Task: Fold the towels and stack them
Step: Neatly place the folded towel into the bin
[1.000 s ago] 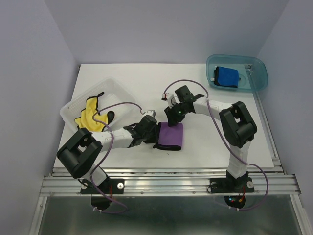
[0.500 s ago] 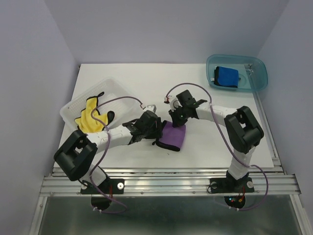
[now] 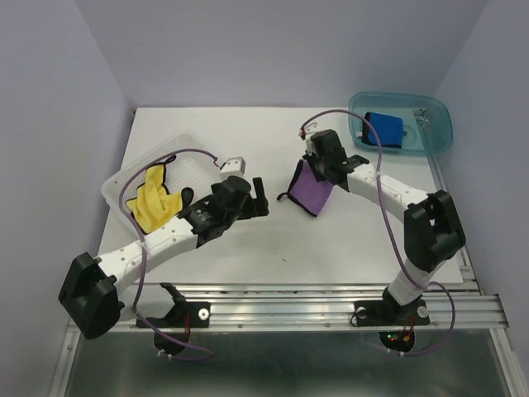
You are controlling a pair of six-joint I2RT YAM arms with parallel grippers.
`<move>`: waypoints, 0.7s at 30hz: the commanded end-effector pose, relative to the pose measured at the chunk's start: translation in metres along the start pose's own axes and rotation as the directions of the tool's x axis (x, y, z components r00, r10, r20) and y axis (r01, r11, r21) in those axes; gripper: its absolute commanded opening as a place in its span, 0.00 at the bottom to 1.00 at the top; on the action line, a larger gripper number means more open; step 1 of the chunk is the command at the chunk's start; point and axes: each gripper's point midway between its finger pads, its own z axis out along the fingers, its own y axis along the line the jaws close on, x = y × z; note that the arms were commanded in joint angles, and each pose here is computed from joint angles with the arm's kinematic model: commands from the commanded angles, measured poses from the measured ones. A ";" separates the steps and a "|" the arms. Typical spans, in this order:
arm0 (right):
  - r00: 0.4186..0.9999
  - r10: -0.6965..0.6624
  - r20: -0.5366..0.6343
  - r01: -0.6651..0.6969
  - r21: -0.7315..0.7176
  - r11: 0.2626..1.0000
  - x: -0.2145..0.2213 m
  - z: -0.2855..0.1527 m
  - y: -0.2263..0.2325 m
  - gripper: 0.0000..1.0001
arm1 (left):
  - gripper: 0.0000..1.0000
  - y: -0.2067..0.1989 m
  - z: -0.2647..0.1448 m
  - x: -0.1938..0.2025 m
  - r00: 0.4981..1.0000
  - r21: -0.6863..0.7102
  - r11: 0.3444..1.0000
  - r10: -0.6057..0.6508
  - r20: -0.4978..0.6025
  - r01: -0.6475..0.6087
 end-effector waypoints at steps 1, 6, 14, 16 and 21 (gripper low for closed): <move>0.984 0.030 0.177 -0.073 0.237 0.969 -0.065 -0.021 -0.075 0.01 | 0.99 0.022 -0.011 -0.030 0.994 -0.107 0.994 -0.019 0.104 0.031; 0.973 0.015 0.228 -0.092 0.330 0.940 -0.089 -0.019 -0.119 0.01 | 0.99 0.043 -0.009 -0.042 0.991 -0.153 0.986 -0.045 0.129 0.065; 0.946 0.048 0.321 -0.189 0.426 0.885 -0.117 -0.018 -0.195 0.01 | 0.99 0.068 0.000 -0.052 0.989 -0.213 0.972 -0.068 0.132 0.095; 0.933 0.077 0.350 -0.237 0.441 0.865 -0.125 -0.018 -0.216 0.01 | 0.99 0.074 0.003 -0.054 0.989 -0.230 0.968 -0.071 0.130 0.100; 0.873 0.176 0.455 -0.392 0.440 0.808 -0.146 -0.024 -0.261 0.01 | 0.99 0.076 0.011 -0.060 0.989 -0.244 0.964 -0.076 0.127 0.105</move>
